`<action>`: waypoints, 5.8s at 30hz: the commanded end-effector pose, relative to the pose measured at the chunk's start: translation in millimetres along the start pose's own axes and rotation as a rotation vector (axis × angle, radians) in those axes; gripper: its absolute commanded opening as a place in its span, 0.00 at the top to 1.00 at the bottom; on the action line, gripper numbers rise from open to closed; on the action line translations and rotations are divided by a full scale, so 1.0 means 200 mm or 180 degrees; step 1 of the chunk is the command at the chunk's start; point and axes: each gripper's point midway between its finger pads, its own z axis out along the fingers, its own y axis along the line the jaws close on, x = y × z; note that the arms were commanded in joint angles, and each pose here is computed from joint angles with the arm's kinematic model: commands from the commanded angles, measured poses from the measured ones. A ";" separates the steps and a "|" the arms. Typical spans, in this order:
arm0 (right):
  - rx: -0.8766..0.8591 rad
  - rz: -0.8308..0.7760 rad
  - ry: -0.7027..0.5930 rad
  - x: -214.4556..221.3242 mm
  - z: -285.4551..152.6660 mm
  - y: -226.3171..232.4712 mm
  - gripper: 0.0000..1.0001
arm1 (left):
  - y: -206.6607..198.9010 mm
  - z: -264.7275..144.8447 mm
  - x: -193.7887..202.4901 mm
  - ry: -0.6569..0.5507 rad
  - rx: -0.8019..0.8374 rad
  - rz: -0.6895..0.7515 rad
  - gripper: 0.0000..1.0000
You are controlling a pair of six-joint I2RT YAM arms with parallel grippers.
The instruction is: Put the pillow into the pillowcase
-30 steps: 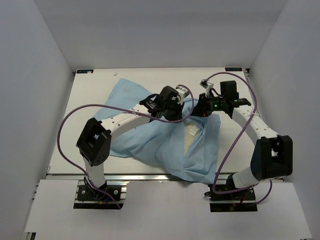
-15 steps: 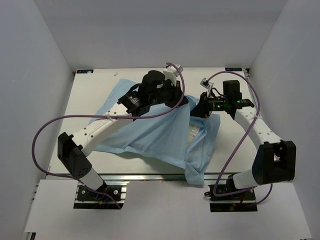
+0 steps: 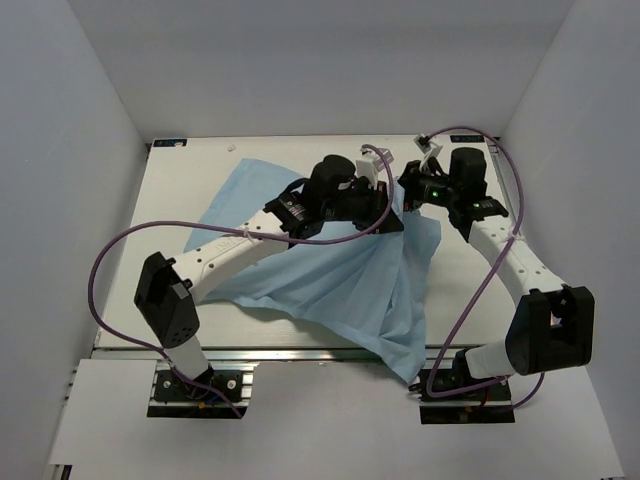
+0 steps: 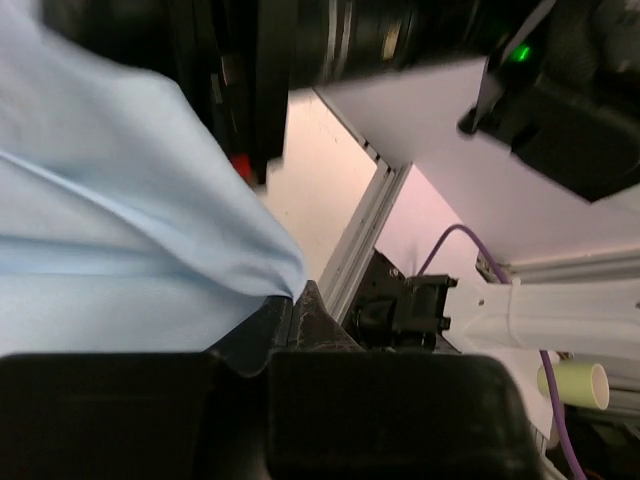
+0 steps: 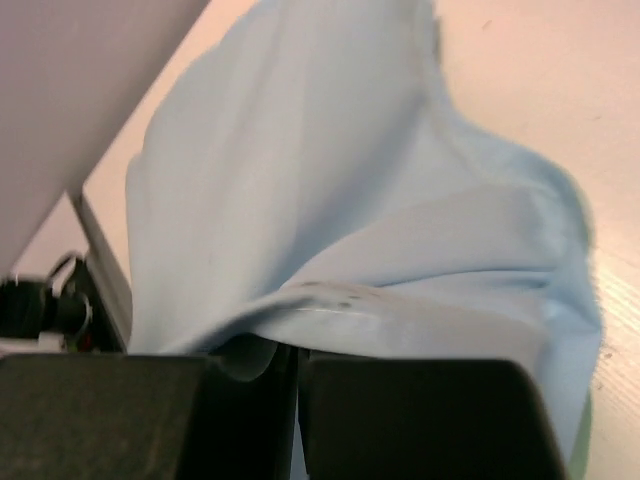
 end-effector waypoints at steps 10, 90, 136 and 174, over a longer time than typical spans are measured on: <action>0.0508 0.0446 -0.0837 -0.41 -0.09 -0.28 1.00 | 0.09 0.02 0.13 0.0009 -0.0046 -0.0011 1.00; 0.1286 -0.3342 0.1819 1.34 0.08 0.10 0.11 | 0.53 -1.48 0.60 -0.1545 -0.2341 -0.1019 0.02; 0.2123 -0.0733 -0.0011 -0.53 -0.37 -1.02 0.11 | 0.28 -1.67 0.42 -0.2390 -0.1473 -0.0322 0.02; 0.1570 -0.1130 -0.0047 -0.03 -0.59 -0.40 0.11 | 1.62 -0.76 -0.22 -0.0825 -0.2448 -0.0499 0.02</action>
